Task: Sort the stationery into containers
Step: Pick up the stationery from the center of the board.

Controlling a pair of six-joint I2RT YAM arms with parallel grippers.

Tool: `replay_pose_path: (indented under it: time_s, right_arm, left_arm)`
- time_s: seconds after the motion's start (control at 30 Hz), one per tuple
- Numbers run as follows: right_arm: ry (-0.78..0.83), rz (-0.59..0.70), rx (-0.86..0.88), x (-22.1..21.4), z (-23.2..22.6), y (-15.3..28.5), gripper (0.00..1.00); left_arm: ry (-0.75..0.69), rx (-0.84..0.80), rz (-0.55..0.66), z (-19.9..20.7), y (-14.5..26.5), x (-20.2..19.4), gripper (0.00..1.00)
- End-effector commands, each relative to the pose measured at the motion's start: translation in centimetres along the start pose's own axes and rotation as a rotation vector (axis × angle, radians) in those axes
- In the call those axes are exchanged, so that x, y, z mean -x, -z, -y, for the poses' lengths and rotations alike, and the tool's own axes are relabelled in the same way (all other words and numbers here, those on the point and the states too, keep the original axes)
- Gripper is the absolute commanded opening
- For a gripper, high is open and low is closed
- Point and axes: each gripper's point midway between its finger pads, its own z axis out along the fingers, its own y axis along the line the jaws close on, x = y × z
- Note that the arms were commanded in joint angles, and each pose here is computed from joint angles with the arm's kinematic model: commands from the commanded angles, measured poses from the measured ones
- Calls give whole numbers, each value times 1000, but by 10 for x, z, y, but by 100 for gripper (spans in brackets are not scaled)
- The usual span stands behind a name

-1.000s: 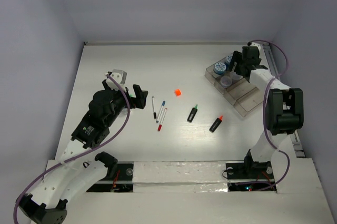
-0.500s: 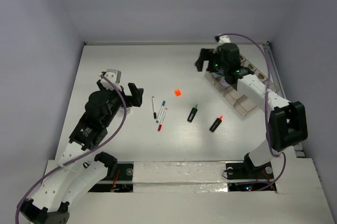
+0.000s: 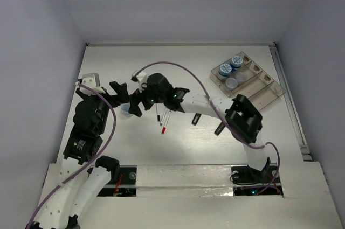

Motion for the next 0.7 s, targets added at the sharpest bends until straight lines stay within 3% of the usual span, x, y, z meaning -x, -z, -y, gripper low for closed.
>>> replay_pose_path:
  time_s: [0.0,0.27,0.67]
  right_arm:
    - [55,-10,-63,9,3,-16,100]
    - [79,-123,-137,-31,18,-67,100]
    - [120,-122,-158,-42,12,-102,100]
  left_arm:
    - [35,31,75,-5,5,19,99]
    - [41,19,87,-4,6,22,99]
    - [28,-31,60,5,3,15,99]
